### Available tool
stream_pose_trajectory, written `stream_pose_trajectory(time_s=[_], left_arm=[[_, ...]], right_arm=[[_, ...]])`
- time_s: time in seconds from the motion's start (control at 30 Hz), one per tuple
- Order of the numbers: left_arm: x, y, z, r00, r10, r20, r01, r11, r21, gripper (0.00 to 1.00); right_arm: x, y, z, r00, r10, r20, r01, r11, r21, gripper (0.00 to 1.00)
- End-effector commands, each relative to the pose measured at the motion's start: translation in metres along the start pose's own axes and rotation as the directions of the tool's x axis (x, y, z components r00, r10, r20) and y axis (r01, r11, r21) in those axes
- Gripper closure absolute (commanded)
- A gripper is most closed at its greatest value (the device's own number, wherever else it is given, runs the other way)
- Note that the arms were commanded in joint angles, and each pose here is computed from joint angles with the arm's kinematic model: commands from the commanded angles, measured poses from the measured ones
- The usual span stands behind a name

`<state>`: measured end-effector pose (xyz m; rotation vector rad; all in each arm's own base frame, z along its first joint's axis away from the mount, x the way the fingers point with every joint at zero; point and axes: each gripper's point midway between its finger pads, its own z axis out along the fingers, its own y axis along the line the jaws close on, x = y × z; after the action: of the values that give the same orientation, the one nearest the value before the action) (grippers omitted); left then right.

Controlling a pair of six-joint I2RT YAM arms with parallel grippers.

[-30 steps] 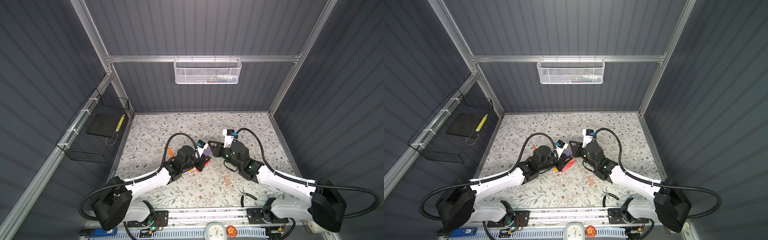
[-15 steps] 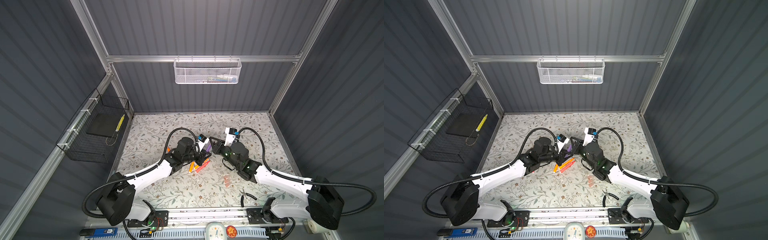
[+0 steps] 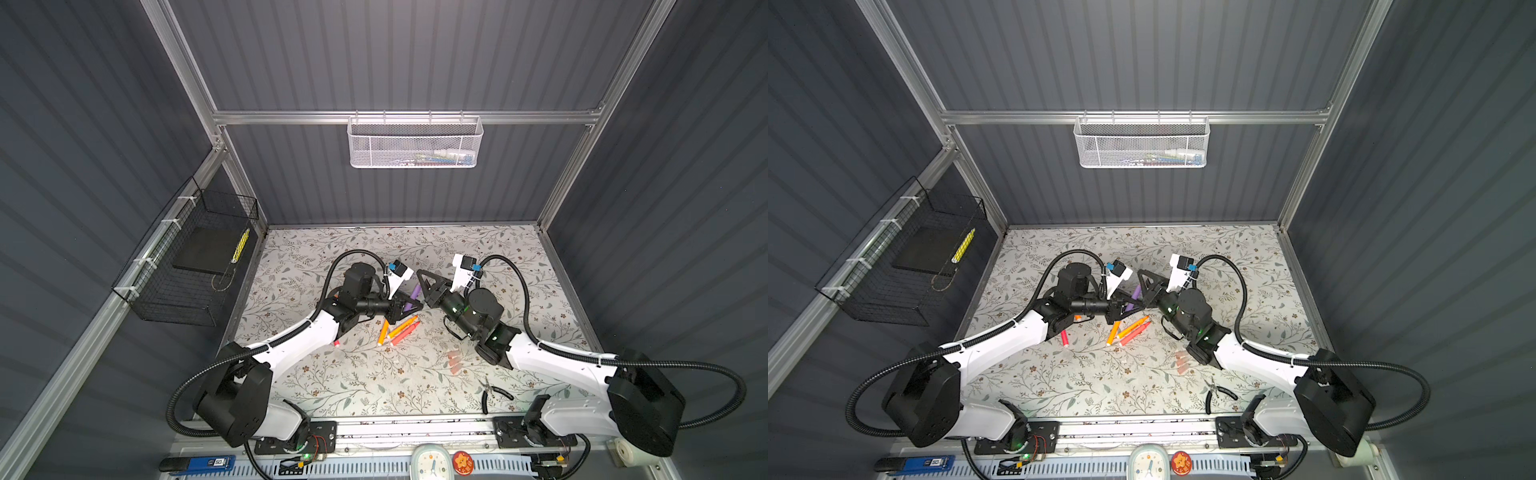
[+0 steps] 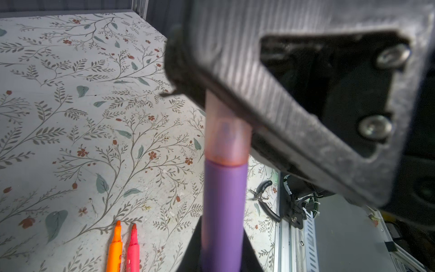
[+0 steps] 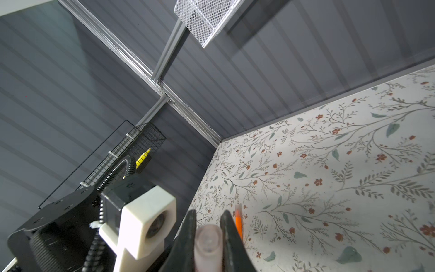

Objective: Insert the pens into the pen caps

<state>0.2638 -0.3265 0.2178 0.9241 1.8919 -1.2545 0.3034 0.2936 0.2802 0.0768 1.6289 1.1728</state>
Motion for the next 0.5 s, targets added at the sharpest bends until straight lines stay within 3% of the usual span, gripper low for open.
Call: stream_pose_trajectory(time_s=[0.0,0.07,0.23,0.4,0.47], left_arm=[[-0.139,0.049,-0.067,0.884,0.167,0.437,-0.025,0.95,-0.312,1.0],[-0.14,0.054,-0.072,0.887,0.19,0.422,-0.025,0.931,-0.365,1.0],[-0.14,0.065,-0.095,0.878,0.29,0.38,-0.015,0.811,-0.585,1.0],[-0.139,0.047,-0.09,0.868,0.383,0.316,-0.08,0.736,-0.672,1.0],[-0.139,0.041,-0.086,0.867,0.39,0.312,-0.092,0.739,-0.667,1.0]], right_arm=[[0.129,0.044,-0.044,0.859,-0.021,-0.511,-0.11,0.968,-0.225,1.0],[0.131,0.042,-0.042,0.857,-0.024,-0.516,-0.096,0.974,-0.205,1.0],[0.142,0.024,-0.039,0.839,-0.051,-0.542,0.035,0.999,-0.041,1.0],[0.151,0.025,-0.039,0.823,-0.06,-0.565,0.062,0.998,-0.016,1.0],[0.153,0.026,-0.039,0.822,-0.058,-0.566,0.058,0.998,-0.019,1.0]])
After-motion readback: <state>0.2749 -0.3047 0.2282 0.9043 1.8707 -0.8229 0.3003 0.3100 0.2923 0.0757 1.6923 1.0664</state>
